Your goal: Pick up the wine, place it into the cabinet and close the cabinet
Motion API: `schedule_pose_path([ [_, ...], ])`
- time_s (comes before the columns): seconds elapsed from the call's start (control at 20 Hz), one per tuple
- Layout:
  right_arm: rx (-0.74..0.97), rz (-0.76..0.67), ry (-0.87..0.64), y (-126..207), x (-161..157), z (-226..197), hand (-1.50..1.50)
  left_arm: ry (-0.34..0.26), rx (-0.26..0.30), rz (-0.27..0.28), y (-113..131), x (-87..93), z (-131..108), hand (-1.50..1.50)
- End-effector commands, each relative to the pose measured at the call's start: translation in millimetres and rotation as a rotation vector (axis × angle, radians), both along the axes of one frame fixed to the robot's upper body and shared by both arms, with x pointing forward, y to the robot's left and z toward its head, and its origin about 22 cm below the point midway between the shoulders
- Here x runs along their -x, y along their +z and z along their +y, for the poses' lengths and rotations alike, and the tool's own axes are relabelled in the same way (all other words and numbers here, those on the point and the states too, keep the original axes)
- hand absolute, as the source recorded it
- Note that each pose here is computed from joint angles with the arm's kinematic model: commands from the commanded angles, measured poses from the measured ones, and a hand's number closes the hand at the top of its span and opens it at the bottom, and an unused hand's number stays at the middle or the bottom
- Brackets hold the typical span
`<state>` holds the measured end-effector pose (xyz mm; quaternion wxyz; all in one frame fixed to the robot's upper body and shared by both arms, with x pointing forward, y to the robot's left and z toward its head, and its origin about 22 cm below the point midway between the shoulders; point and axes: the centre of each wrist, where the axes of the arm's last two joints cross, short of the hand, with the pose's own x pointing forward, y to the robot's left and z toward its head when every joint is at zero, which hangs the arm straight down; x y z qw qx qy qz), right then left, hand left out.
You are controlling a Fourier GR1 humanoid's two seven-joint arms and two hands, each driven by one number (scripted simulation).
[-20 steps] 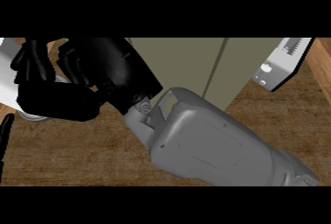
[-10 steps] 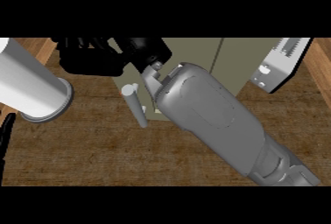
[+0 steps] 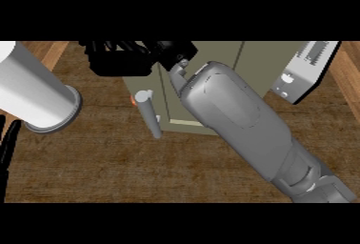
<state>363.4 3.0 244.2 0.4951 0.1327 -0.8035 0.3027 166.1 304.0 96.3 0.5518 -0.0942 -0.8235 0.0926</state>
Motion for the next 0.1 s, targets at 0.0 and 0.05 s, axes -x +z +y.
schedule_pose_path([
  [0.0, 0.028, 0.065, -0.182, -28.8, -36.0, -32.8, 1.5, 0.016, -0.001, -0.004, 1.1, -7.1, 1.8, -1.5],
  [0.05, 0.017, 0.068, -0.198, -22.0, -37.5, -31.5, 1.5, 0.001, 0.002, -0.013, 0.5, -3.8, 1.7, -1.5],
])
